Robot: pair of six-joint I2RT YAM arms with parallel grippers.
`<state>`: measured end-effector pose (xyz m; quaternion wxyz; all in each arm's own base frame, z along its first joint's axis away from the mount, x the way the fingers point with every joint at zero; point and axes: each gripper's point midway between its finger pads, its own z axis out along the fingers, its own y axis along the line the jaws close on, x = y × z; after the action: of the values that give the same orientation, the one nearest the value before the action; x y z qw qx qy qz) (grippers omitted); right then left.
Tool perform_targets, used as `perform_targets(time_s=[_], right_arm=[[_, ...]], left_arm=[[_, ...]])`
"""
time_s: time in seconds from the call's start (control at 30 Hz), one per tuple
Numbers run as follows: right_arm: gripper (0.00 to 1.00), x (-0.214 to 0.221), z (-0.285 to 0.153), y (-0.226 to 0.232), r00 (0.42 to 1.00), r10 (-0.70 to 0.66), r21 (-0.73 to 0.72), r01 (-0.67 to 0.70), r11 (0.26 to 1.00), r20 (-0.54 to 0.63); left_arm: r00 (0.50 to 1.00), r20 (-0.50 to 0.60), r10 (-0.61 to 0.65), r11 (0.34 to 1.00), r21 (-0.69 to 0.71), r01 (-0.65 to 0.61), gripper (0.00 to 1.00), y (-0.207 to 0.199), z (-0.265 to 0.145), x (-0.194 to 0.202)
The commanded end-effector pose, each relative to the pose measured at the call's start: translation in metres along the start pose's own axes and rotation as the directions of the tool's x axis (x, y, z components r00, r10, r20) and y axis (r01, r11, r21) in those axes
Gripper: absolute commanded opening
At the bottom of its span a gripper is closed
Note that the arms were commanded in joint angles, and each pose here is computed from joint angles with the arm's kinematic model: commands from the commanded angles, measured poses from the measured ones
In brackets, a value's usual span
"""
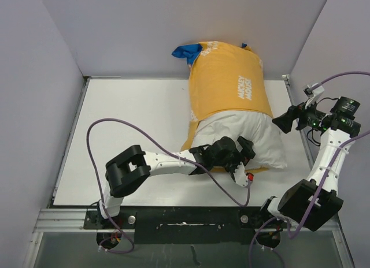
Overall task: Put the pillow into the pillowcase
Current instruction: Stuff the pillow into the pillowcase.
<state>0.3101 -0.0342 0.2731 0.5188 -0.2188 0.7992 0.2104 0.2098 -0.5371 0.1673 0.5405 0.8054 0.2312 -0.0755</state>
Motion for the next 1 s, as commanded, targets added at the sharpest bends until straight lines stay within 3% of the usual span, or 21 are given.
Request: perform_targets(time_s=[0.0,0.07,0.13,0.2,0.37,0.53,0.73,0.87,0.97], right_arm=[[0.92,0.001,-0.004,0.001,1.000,-0.028,0.008,0.028,1.000,-0.002],[0.92,0.007,-0.004,-0.002,0.999,-0.025,0.016,0.026,1.000,-0.020],[0.92,0.014,-0.004,-0.004,0.999,-0.019,0.025,0.020,0.999,-0.033],[0.92,0.022,-0.004,-0.006,0.999,-0.007,0.030,0.009,1.000,-0.048],[0.92,0.046,0.001,-0.015,0.994,0.040,0.039,-0.036,0.999,-0.102],[0.92,0.067,0.009,-0.020,0.982,0.090,0.032,-0.085,0.996,-0.168],[0.87,0.082,0.077,0.032,0.931,-0.050,-0.150,-0.005,0.989,-0.362],[0.64,0.058,0.105,0.095,0.925,-0.202,-0.365,0.075,0.928,-0.321],[0.28,0.033,0.112,0.155,0.925,-0.306,-0.546,0.140,0.826,-0.226]], left_arm=[[0.958,-0.250,0.142,0.974,-0.136,-0.180,0.98,0.029,0.018,0.056],[0.942,-0.327,0.081,0.973,-0.179,-0.146,0.88,0.036,0.019,0.073],[0.917,-0.399,-0.020,0.975,-0.213,-0.071,0.62,0.044,0.016,0.089],[0.885,-0.452,-0.116,0.974,-0.228,0.012,0.02,0.044,0.008,0.103],[0.845,-0.424,-0.326,0.911,-0.379,0.161,0.00,0.066,-0.043,0.102],[0.750,-0.305,-0.588,0.770,-0.494,0.403,0.00,0.102,-0.114,0.073],[0.726,-0.160,-0.669,0.692,-0.492,0.528,0.00,0.129,-0.165,0.010],[0.726,-0.114,-0.678,0.687,-0.451,0.570,0.00,0.121,-0.183,-0.033],[0.723,-0.083,-0.686,0.678,-0.434,0.594,0.00,0.115,-0.197,-0.062]])
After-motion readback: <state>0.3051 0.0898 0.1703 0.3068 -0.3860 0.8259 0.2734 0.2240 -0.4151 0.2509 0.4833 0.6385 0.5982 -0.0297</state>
